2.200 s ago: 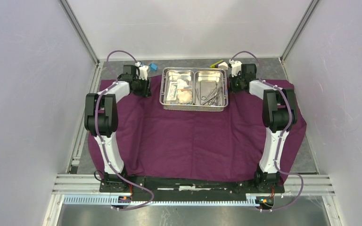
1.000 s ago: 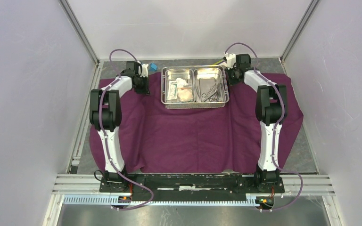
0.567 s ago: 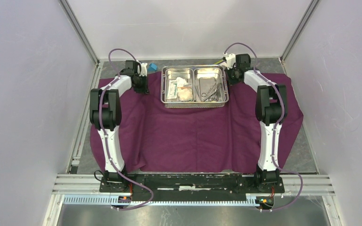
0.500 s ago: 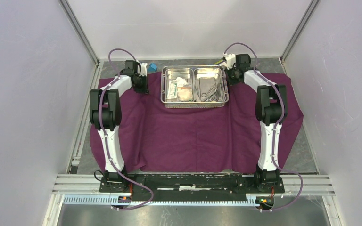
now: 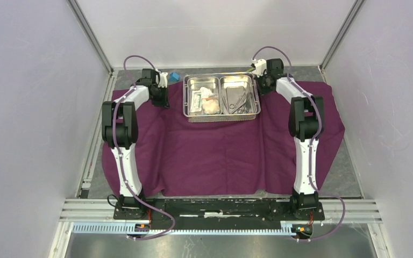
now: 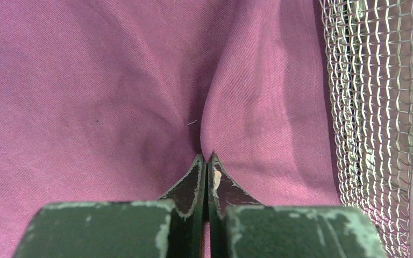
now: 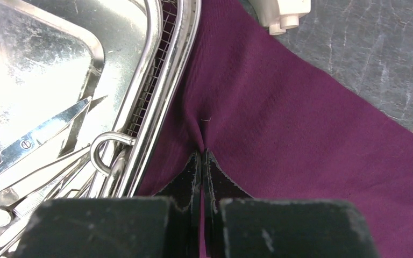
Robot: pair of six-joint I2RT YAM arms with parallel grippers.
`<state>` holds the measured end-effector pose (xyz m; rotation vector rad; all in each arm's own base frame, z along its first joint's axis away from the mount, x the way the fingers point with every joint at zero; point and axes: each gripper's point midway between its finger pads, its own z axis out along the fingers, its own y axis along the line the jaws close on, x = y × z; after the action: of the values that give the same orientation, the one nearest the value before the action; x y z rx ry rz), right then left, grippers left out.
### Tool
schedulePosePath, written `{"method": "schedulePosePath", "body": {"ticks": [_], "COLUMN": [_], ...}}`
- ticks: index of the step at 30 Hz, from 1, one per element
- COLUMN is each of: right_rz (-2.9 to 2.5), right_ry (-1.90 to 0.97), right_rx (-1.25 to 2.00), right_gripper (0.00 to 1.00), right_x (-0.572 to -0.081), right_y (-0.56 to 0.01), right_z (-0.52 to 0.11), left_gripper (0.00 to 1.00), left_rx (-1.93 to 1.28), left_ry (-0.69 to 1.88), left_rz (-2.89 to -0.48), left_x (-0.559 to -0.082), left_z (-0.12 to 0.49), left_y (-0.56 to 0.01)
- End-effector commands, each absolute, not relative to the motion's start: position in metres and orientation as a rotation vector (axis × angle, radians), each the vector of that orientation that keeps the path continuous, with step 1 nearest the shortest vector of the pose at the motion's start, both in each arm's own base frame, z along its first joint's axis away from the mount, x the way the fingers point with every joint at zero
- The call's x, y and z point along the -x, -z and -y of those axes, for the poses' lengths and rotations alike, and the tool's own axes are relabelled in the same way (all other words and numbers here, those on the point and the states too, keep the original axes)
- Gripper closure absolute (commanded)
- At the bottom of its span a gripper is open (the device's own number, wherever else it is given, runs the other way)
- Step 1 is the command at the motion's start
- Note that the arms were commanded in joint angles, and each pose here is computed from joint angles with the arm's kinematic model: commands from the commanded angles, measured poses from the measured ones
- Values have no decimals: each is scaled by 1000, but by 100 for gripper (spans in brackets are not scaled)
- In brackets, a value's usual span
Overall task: Open and lay out the surgical kit
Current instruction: Smooth out the surgical kit at the center of the board.
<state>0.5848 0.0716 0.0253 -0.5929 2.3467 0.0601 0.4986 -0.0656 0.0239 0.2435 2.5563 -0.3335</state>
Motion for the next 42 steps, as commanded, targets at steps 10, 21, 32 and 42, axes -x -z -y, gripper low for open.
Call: {"method": "schedulePosePath", "body": {"ticks": [10, 21, 32, 42], "right_rz": [-2385, -2397, -2403, -2391], "right_ry": [92, 98, 97, 141], "right_rx": [667, 681, 685, 653], "right_gripper": [100, 100, 99, 55], "right_x": [-567, -562, -560, -555], "right_y": [-9, -9, -9, -35], "right_z": [-42, -41, -41, -25], "left_gripper": [98, 98, 97, 43], "left_rx": [-307, -336, -371, -393], "left_ry": [235, 145, 158, 109], "left_rz": [-2534, -2523, -2532, -2499], "left_x": [-514, -527, -523, -517], "left_z": [41, 29, 31, 24], "left_y": [-28, -31, -34, -70]}}
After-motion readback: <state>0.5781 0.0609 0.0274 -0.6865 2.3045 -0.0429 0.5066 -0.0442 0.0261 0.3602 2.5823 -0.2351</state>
